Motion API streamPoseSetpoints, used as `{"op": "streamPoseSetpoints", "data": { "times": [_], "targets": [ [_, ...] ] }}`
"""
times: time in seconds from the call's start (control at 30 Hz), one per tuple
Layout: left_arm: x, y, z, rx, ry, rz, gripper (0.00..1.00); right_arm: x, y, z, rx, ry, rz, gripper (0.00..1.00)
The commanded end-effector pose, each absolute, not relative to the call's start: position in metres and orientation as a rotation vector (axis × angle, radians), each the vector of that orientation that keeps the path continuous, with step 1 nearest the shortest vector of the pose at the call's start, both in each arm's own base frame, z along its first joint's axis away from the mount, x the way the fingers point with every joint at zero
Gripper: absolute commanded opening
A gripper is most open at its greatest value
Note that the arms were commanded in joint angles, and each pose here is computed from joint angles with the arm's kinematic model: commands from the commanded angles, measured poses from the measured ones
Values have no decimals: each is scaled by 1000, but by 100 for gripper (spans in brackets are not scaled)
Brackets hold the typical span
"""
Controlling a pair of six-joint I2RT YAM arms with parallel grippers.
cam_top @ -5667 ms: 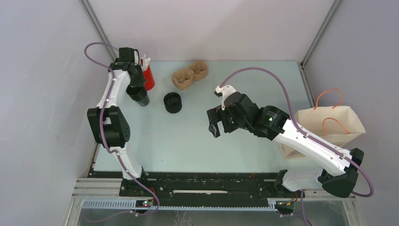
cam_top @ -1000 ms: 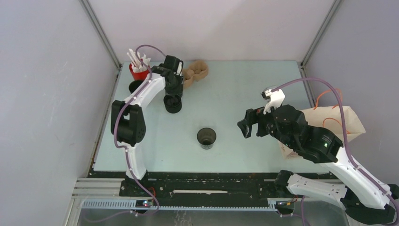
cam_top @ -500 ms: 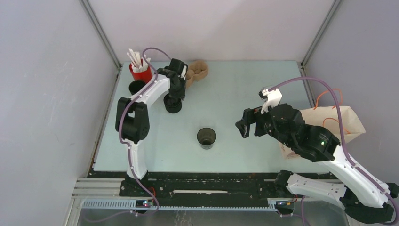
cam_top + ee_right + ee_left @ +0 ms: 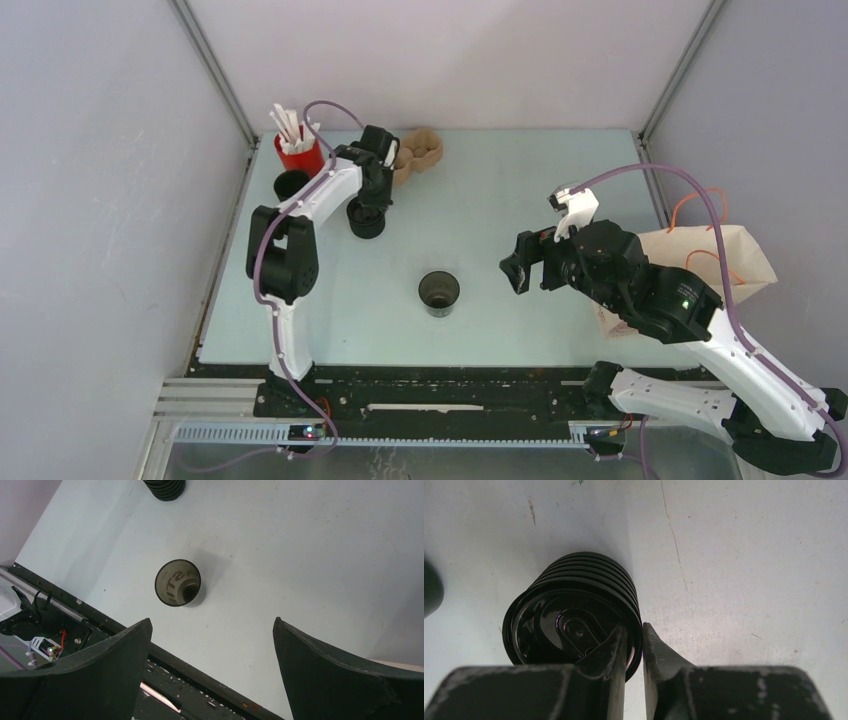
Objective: Pack the takeout coffee
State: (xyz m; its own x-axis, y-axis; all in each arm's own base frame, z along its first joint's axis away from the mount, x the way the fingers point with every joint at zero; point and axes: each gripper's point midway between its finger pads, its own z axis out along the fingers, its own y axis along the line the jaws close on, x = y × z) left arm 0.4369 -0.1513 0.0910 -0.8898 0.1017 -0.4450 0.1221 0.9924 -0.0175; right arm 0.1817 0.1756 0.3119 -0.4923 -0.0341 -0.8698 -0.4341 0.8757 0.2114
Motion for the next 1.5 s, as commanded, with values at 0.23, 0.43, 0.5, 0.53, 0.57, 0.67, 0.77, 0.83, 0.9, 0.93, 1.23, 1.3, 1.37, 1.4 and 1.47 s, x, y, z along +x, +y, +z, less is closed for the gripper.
{"op": "streamPoseSetpoints", "data": {
  "times": [0.23,0.43,0.5,0.53,0.57,0.67,0.77,0.83,0.9,0.93,1.23,1.3,1.37,1.4,1.47],
  "targets": [
    [442,-141,169,136,2490,-42,18,184,181,318,-308,2027,544,100],
    [432,-132,212,107,2406,-36,11,185,183,312,-309,2049,530,100],
    [420,-134,239,85,2353,-114,9,188,186,307,-325,2066,515,100],
    [411,-143,254,92,2319,-211,8,189,189,303,-338,2077,507,100],
    [400,-153,271,98,2274,-315,8,191,193,298,-350,2090,501,100],
    [352,-192,324,172,2103,-723,8,195,210,287,-384,2130,542,100],
    [293,-219,383,213,1819,-1165,8,196,239,284,-418,2134,696,100],
    [260,-229,397,183,1667,-1441,8,193,261,293,-446,2109,846,100],
    [224,-228,435,189,1435,-1683,8,195,275,309,-440,2051,950,100],
    [210,-224,443,185,1350,-1774,8,192,282,318,-445,2022,1017,100],
    [161,-209,434,126,1086,-2171,8,188,325,391,-439,1753,1407,100],
    [156,-213,431,151,1088,-2172,8,189,331,391,-430,1750,1414,100],
    [153,-217,429,154,1090,-2183,8,193,335,387,-424,1761,1422,100],
    [153,-218,427,148,1094,-2189,8,194,338,386,-425,1766,1427,100],
    [151,-221,424,155,1103,-2196,8,196,341,384,-427,1767,1439,100]
  ]
}}
